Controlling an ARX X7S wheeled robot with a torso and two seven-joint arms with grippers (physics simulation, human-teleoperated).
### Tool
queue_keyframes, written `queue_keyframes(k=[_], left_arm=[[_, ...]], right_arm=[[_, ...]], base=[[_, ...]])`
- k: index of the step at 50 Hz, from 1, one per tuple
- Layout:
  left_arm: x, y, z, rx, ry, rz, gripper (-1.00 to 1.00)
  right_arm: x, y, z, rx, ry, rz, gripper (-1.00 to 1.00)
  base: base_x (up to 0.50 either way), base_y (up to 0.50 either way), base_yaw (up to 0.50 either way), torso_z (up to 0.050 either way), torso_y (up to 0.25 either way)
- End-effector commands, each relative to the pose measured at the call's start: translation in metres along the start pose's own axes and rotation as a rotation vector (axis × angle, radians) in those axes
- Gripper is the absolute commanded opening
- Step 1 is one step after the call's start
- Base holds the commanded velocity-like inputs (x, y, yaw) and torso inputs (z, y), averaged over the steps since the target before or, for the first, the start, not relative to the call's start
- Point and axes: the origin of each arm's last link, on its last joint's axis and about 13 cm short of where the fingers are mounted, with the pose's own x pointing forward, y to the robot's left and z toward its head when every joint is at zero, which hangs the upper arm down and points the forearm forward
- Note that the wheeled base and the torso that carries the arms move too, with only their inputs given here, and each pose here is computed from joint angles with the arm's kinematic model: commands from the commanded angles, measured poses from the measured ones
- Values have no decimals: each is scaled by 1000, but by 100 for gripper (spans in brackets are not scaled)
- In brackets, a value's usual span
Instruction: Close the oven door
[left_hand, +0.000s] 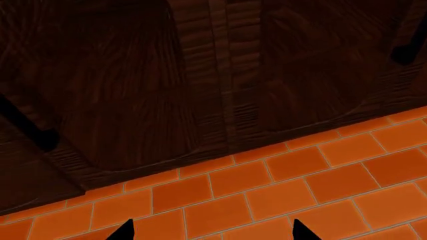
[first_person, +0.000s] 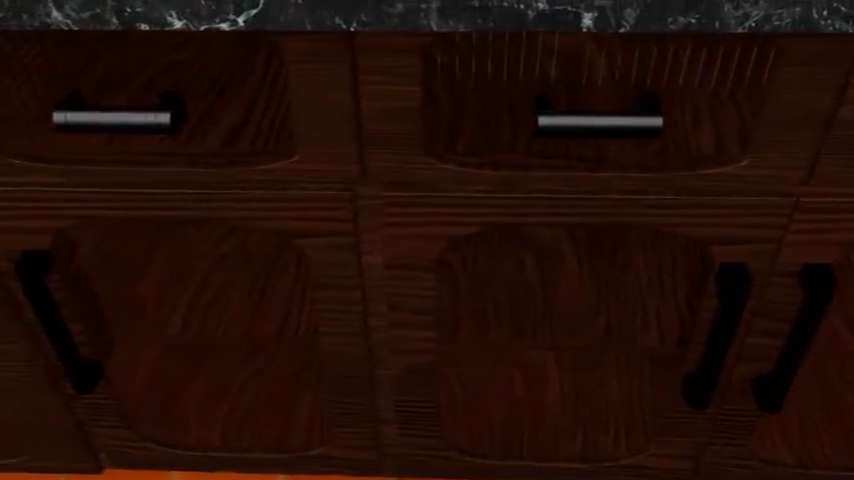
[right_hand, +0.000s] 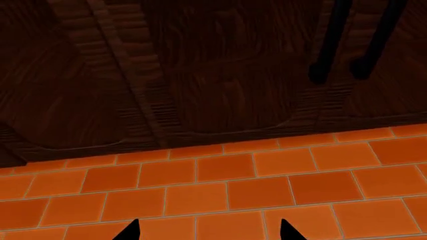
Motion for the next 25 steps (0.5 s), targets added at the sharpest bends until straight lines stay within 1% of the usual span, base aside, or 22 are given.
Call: queue_keyframes(k=[1, 3, 5, 6, 7, 8, 9, 11, 14, 15, 16, 25], left_arm=[[-1, 0, 1, 1, -3, -1, 100], [1, 0, -2, 0, -3, -5, 100], [-1, 0, 1, 1, -2, -8, 100], [1, -1, -4, -2, 0, -8, 100], [0, 0, 0, -6, 3, -12, 100], [-1, 1, 2, -34, 18, -18, 100], [-1, 2, 1, -15, 19, -9, 100], [0, 2, 1, -6, 22, 0, 100], [1, 2, 0, -13, 33, 1, 100], [5, 1, -7, -11, 29, 6, 100], [1, 2, 2, -14, 29, 5, 100], [0, 1, 3, 0, 21, 2, 100]], right_arm=[[0, 0, 0, -4, -3, 11, 100], [-1, 0, 0, -4, -3, 10, 100], [-1, 0, -1, -2, -3, 13, 100], [-1, 0, -1, 1, -3, 12, 100], [-1, 0, -1, 1, -4, 12, 100], [-1, 0, -1, 1, -1, 13, 100], [-1, 0, -1, 4, 0, 12, 100], [-1, 0, -1, 7, 8, 13, 100], [0, 0, -1, 8, 18, 15, 100], [0, 0, -1, 6, 18, 16, 100], [0, 0, 0, 6, 17, 15, 100], [0, 0, 0, -2, 9, 12, 100]], base=[[74, 383, 0, 0, 0], [64, 385, 0, 0, 0], [66, 385, 0, 0, 0], [66, 383, 0, 0, 0], [70, 383, 0, 0, 0], [70, 387, 0, 0, 0], [66, 383, 0, 0, 0], [66, 385, 0, 0, 0], [69, 359, 0, 0, 0], [66, 344, 0, 0, 0], [62, 344, 0, 0, 0], [66, 414, 0, 0, 0]])
